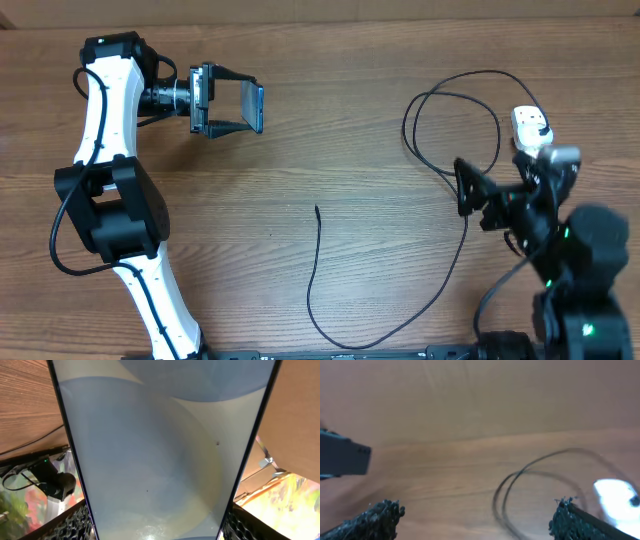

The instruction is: Plug charger to phone and switch on socket

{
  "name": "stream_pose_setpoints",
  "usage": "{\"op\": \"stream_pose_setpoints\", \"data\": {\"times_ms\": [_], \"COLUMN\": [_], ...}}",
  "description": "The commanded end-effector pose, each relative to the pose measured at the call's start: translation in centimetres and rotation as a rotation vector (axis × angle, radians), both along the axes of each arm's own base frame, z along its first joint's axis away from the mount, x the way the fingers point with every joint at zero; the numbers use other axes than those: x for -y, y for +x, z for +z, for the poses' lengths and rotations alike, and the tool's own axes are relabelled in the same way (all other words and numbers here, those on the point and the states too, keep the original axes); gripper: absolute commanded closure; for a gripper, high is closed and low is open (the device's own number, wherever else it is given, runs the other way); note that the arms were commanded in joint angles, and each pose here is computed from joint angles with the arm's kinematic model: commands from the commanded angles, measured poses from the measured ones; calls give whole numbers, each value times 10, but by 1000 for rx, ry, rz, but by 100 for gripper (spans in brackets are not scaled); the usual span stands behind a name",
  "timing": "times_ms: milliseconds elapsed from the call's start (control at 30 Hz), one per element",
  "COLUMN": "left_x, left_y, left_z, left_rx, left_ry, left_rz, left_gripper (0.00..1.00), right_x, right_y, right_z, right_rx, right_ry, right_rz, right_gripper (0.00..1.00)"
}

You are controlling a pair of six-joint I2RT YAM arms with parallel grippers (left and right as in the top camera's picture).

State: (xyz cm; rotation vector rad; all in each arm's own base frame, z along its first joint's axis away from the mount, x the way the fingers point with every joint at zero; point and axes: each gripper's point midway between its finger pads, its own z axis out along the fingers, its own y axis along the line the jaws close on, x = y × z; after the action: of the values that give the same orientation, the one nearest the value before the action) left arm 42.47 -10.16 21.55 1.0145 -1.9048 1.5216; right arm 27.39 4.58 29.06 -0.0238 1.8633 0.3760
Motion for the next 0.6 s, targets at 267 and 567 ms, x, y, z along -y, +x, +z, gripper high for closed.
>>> {"op": "stream_pose_setpoints", "data": {"times_ms": [267,567], "left_x": [3,-2], "left_y": [3,-2], "left_z": [10,-6], "left_rx": [53,-6], "left_ry": [-15,76], "left_rz": [-6,-22], "left_gripper": [96,96], "right_x": [-47,-81], "right_y": [39,62], "right_z": [-22,-86], "right_rx": [-486,-814], "right_ry": [169,385], "right_rz": [249,426], "right_gripper": [0,0]}}
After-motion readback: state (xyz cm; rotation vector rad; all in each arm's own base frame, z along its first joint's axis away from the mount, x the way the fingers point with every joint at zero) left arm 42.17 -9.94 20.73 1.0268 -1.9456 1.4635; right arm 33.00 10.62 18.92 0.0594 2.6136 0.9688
